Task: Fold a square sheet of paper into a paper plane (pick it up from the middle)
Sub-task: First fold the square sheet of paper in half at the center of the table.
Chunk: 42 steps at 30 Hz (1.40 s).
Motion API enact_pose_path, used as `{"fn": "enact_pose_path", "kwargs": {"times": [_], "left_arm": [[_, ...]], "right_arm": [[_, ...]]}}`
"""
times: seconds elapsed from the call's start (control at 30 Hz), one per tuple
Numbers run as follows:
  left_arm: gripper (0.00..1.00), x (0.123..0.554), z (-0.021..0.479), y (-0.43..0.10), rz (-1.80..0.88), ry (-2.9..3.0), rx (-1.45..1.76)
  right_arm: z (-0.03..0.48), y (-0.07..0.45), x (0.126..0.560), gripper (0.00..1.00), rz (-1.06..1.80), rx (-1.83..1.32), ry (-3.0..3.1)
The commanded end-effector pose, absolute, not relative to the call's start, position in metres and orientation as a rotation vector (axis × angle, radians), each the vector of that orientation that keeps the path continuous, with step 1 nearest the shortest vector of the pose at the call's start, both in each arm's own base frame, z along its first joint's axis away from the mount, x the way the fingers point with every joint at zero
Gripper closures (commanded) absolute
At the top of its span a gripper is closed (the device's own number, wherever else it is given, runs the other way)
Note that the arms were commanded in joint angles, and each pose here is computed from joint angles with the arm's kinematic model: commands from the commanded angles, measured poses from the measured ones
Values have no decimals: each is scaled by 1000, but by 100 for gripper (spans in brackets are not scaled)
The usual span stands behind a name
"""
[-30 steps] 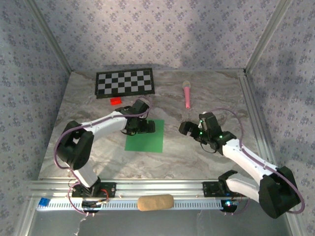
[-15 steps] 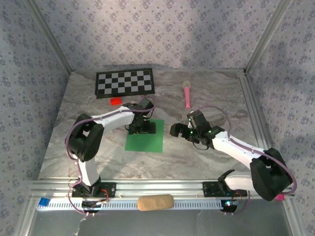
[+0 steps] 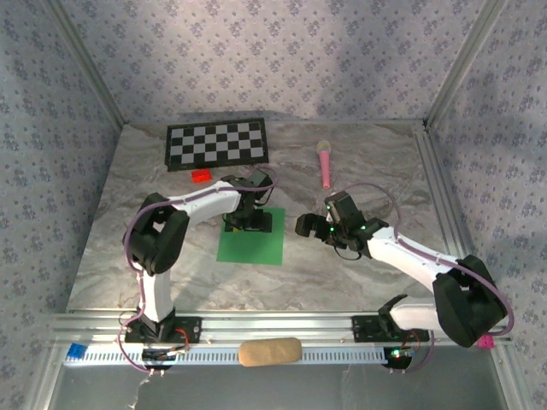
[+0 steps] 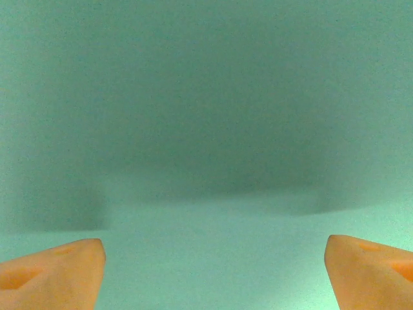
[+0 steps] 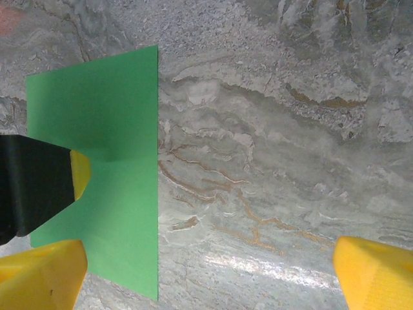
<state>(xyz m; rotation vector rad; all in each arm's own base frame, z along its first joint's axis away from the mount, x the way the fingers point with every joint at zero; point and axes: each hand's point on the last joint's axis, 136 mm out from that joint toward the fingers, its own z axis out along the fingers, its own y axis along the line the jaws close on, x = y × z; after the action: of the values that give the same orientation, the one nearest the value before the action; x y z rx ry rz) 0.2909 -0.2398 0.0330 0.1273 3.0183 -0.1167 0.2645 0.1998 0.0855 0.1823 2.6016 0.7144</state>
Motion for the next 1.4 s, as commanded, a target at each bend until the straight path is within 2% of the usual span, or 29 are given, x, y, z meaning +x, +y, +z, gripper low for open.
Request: {"fn": "enact_pose_path", "kwargs": {"times": [0.0, 0.53, 0.8, 1.37], "left_arm": [[12, 290, 30, -241, -88, 3033, 165], [11, 280, 3, -240, 2, 3095, 203], [11, 273, -9, -243, -46, 3127, 187], [14, 270, -13, -241, -7, 3133, 189]], "right_arm": [[91, 201, 269, 0, 695, 190, 2604], [89, 198, 268, 0, 675, 189, 2610], [87, 198, 268, 0, 669, 192, 2615], [89, 197, 270, 0, 656, 198, 2617]]}}
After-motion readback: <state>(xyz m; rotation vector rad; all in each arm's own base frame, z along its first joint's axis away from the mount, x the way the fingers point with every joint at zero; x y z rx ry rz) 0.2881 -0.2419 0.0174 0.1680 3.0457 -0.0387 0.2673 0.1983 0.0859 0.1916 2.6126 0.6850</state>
